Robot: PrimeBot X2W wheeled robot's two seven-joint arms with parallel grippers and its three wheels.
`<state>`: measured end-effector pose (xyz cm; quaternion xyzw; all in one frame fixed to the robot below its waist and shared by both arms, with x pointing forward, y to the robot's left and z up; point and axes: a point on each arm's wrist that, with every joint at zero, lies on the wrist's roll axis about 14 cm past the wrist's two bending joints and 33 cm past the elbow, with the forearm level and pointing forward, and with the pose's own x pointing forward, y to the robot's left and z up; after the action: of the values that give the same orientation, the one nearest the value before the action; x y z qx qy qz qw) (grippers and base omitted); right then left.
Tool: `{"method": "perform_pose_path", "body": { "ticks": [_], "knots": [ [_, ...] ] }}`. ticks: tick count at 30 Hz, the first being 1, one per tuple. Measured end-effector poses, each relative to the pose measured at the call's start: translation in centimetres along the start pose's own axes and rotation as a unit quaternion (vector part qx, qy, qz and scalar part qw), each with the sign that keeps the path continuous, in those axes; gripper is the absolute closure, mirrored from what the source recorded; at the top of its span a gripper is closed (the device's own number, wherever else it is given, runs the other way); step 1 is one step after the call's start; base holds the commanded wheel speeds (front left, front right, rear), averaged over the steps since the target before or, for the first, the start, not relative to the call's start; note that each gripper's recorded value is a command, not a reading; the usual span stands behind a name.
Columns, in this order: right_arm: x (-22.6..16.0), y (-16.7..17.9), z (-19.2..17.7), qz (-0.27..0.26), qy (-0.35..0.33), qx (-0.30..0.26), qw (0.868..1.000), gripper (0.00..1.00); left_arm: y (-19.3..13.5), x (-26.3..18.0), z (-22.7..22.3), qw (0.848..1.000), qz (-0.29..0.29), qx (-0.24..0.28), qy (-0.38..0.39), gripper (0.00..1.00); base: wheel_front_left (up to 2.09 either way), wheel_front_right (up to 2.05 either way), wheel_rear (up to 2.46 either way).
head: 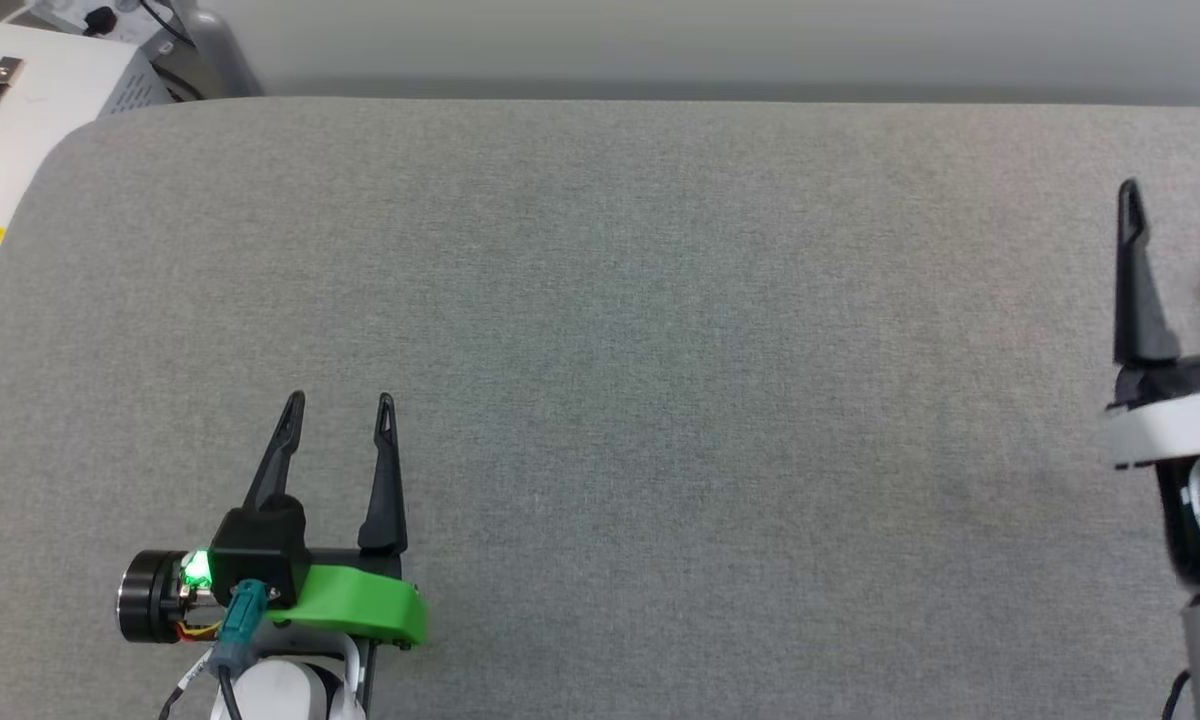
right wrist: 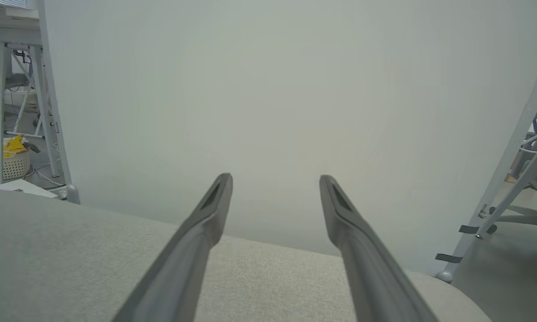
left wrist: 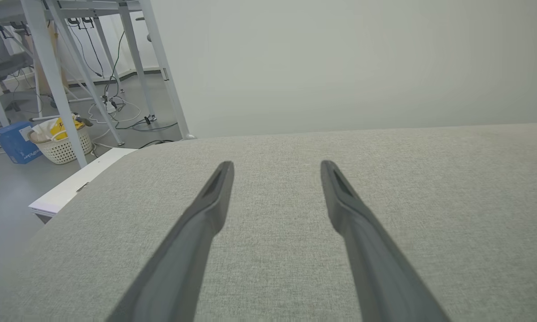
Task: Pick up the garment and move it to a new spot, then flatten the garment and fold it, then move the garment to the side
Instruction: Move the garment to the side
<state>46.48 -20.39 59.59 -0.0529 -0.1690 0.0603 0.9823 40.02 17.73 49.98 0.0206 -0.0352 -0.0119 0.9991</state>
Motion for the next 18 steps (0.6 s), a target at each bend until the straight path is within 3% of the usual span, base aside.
{"method": "perform_pose_path", "body": {
  "ticks": [8,18],
  "knots": [
    [-4.6,3.7,-3.0,-0.007,0.058,0.064,0.996,0.00,1.5,-1.9,1.1,1.000,0.024,0.001,-0.011,0.00,0.00,0.00,0.00],
    [-9.6,5.1,-4.1,-0.017,0.102,0.090,0.991,0.00,1.5,-4.1,1.5,1.000,0.020,-0.005,-0.013,0.00,0.00,0.00,0.00]
  ]
}}
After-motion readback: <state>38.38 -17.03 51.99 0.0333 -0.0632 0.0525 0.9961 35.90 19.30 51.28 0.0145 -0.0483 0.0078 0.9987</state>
